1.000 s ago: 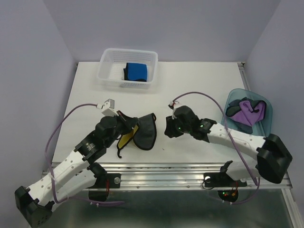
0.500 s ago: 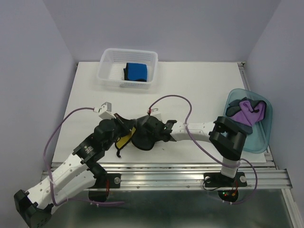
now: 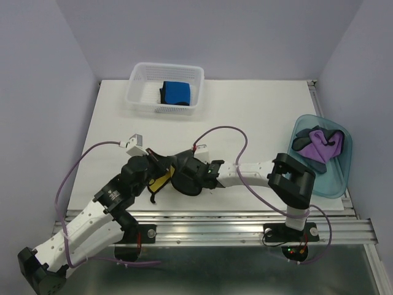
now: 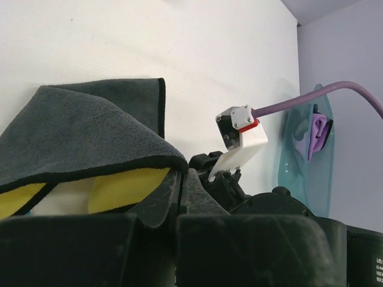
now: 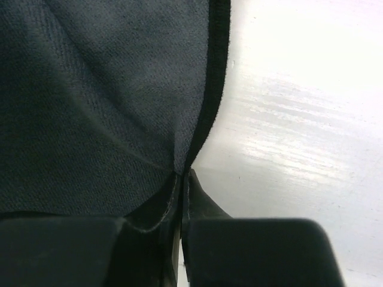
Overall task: Fold and stack the towels
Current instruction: Flatten out the crumpled towel
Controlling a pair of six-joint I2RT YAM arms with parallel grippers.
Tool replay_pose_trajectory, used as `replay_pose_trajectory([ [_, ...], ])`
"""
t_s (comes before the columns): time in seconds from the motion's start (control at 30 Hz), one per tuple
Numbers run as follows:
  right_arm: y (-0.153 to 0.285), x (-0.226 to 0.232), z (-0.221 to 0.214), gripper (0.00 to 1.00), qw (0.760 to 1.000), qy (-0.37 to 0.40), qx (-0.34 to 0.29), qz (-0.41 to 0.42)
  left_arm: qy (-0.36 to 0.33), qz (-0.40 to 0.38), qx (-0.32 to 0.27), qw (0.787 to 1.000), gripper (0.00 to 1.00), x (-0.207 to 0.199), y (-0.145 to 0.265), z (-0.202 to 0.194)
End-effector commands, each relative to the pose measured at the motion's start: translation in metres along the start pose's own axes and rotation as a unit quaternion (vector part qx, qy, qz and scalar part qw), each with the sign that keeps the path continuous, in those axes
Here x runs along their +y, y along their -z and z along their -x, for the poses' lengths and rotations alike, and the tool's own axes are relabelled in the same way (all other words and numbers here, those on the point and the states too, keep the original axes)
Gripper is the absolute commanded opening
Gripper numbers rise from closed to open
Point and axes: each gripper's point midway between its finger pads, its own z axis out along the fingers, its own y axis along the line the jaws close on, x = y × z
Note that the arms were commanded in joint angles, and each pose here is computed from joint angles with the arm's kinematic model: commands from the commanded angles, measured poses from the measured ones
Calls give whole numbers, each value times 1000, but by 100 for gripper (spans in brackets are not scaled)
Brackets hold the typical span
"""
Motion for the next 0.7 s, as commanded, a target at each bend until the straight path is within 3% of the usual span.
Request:
replay_pose_trajectory([
  [0.0,26,-8,22,1,999,-2,-40,4,-6,-10,-18,1000,0,-7,3,10],
  [0.23,136,-19,68,1,987,-7,-99,130,-6,-82,-60,995,0,-39,35,41],
  [0.3,176,-19,71,1,973,-18,-106,204,-6,-108,-62,992,0,-49,46,46],
  [0.43,224,-35,76,1,953,-49,-132,267,3,-167,-75,983,0,-69,74,58],
  [0.6,225,-57,79,1,959,-69,-149,232,10,-203,-73,976,0,-85,81,61],
  [0.67,219,-62,81,1,961,-76,-158,212,19,-173,-70,982,0,-78,66,58],
])
